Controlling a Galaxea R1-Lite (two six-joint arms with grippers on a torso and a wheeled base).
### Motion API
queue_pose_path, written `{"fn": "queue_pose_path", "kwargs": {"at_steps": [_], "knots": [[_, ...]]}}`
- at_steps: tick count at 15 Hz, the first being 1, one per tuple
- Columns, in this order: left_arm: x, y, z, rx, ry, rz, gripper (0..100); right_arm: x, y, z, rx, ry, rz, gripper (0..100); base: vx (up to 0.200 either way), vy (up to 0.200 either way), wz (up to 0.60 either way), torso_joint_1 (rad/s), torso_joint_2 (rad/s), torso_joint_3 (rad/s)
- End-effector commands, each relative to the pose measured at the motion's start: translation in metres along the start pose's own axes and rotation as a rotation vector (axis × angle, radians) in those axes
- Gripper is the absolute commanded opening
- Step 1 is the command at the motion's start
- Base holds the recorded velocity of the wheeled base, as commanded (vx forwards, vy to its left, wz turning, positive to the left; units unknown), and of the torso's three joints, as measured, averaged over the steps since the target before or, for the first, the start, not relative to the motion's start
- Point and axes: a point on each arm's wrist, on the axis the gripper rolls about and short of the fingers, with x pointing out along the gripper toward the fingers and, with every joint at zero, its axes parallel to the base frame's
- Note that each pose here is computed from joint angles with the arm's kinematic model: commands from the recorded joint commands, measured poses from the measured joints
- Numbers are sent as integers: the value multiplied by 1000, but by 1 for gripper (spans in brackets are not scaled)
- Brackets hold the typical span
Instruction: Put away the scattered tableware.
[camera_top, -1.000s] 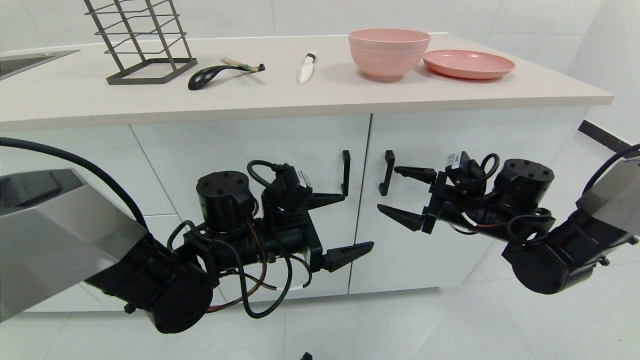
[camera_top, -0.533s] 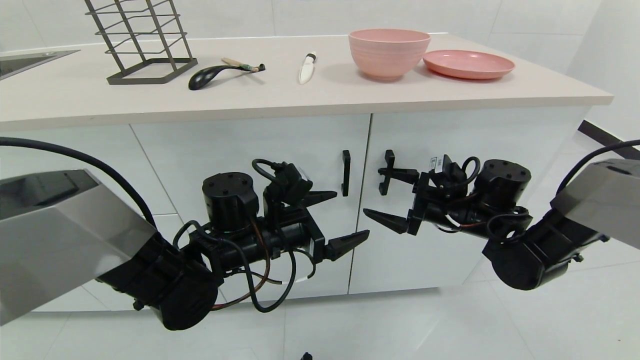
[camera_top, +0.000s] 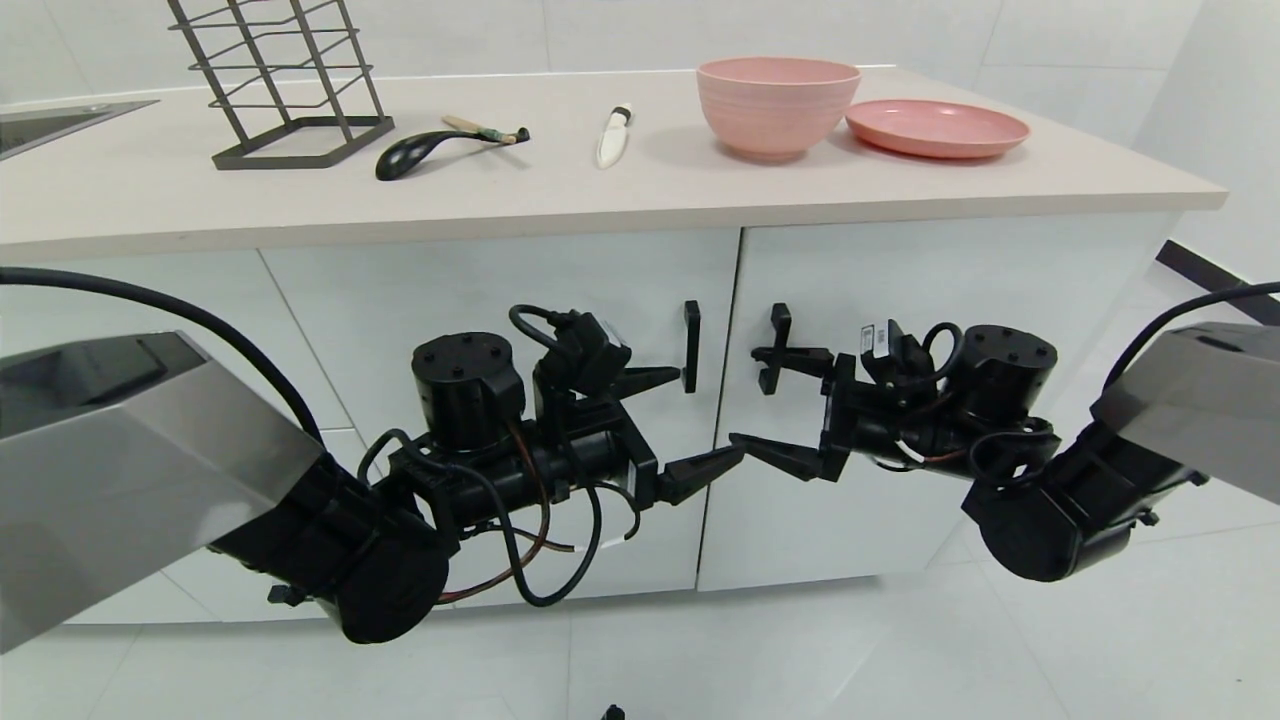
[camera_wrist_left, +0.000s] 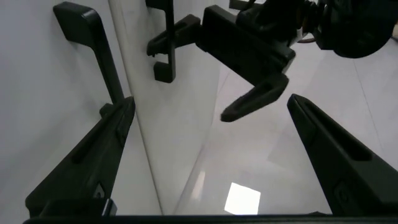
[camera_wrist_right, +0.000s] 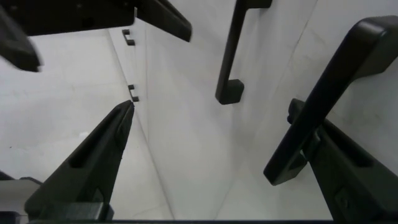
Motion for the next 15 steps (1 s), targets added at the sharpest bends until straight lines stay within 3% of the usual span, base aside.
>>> {"fn": "queue_pose_path", "kwargs": {"at_steps": [1,2,15], "knots": [[2,1,-4,-5,6,-1,100,-2,4,3,3,-3,22,100,0,0,0,0,0,0],[3,4,-5,-17,6,5,100,-5,9,6,7,-4,41,100,0,0,0,0,0,0],[34,13,-11,12,-50,-7,100,-52,68,44,41,14,114,100,0,0,0,0,0,0]]}}
